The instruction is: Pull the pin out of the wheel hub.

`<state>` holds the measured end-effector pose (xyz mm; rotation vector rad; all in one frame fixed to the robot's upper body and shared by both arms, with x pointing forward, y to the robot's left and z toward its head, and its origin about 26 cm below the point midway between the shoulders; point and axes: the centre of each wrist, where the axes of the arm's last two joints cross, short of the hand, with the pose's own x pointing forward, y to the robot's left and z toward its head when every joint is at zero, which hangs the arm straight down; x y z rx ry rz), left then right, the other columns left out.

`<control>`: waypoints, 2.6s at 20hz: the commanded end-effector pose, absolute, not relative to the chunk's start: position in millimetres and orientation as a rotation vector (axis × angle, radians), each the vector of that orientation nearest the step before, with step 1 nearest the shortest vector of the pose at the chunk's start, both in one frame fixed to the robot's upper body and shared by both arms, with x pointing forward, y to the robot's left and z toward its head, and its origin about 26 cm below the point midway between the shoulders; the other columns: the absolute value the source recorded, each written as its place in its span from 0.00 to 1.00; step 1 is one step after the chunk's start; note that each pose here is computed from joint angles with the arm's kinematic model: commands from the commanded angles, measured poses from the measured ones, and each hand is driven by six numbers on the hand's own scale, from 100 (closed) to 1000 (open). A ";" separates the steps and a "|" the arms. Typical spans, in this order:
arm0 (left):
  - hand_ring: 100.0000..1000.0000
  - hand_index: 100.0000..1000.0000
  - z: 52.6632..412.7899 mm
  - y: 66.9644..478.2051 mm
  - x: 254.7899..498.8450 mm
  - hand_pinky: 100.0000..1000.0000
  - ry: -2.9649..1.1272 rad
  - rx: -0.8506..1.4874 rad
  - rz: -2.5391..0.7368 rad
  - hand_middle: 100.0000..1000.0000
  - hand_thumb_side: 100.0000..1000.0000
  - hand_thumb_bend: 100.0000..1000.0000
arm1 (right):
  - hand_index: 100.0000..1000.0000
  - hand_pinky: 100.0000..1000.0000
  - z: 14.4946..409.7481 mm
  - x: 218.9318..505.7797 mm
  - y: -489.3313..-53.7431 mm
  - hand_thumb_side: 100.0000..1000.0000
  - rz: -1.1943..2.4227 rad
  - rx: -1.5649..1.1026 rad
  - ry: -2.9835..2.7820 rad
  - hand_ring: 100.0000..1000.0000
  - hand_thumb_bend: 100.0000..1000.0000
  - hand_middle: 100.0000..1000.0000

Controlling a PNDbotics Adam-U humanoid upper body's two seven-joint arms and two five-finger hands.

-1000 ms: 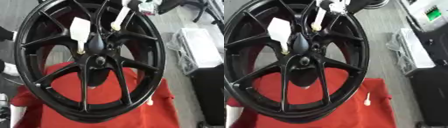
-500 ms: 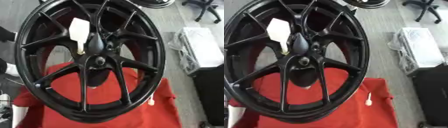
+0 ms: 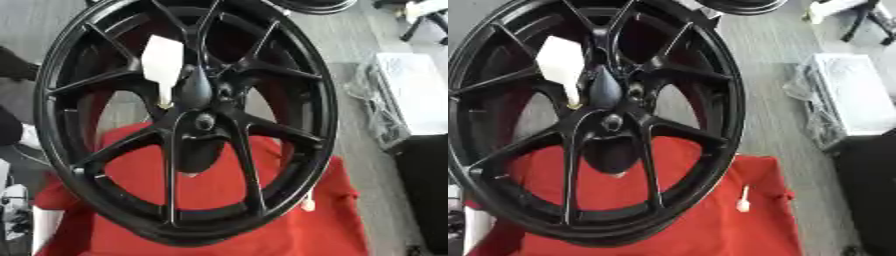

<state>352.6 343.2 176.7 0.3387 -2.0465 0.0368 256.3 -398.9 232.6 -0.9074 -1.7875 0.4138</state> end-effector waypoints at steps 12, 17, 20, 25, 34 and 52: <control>0.86 0.80 191.8 344.7 351.8 0.61 -2.095 0.349 0.040 0.77 0.84 0.11 | 0.79 0.95 162.7 232.5 -430.7 0.00 0.213 -0.878 -1.657 0.81 0.00 0.72; 0.86 0.80 191.9 344.5 351.9 0.61 -2.096 0.348 0.038 0.77 0.84 0.10 | 0.78 0.94 162.5 234.2 -432.2 0.00 0.185 -0.866 -1.669 0.80 0.00 0.72; 0.86 0.80 191.7 344.3 351.9 0.61 -2.095 0.347 0.037 0.77 0.84 0.10 | 0.75 0.92 166.6 235.8 -429.9 0.00 0.164 -0.861 -1.693 0.76 0.00 0.67; 0.87 0.80 191.5 341.9 352.6 0.61 -2.095 0.337 0.027 0.77 0.84 0.10 | 0.65 0.89 179.9 244.2 -415.2 0.48 0.010 -0.778 -1.841 0.65 0.00 0.54; 0.86 0.80 192.5 334.6 353.8 0.61 -2.109 0.303 0.013 0.77 0.83 0.10 | 0.67 0.90 184.7 274.1 -395.6 0.48 -0.183 -0.389 -2.178 0.65 0.00 0.55; 0.86 0.80 196.4 322.1 355.5 0.60 -2.145 0.227 0.008 0.77 0.82 0.11 | 0.64 0.87 172.3 307.6 -386.3 0.57 -0.185 -0.187 -2.252 0.61 0.00 0.54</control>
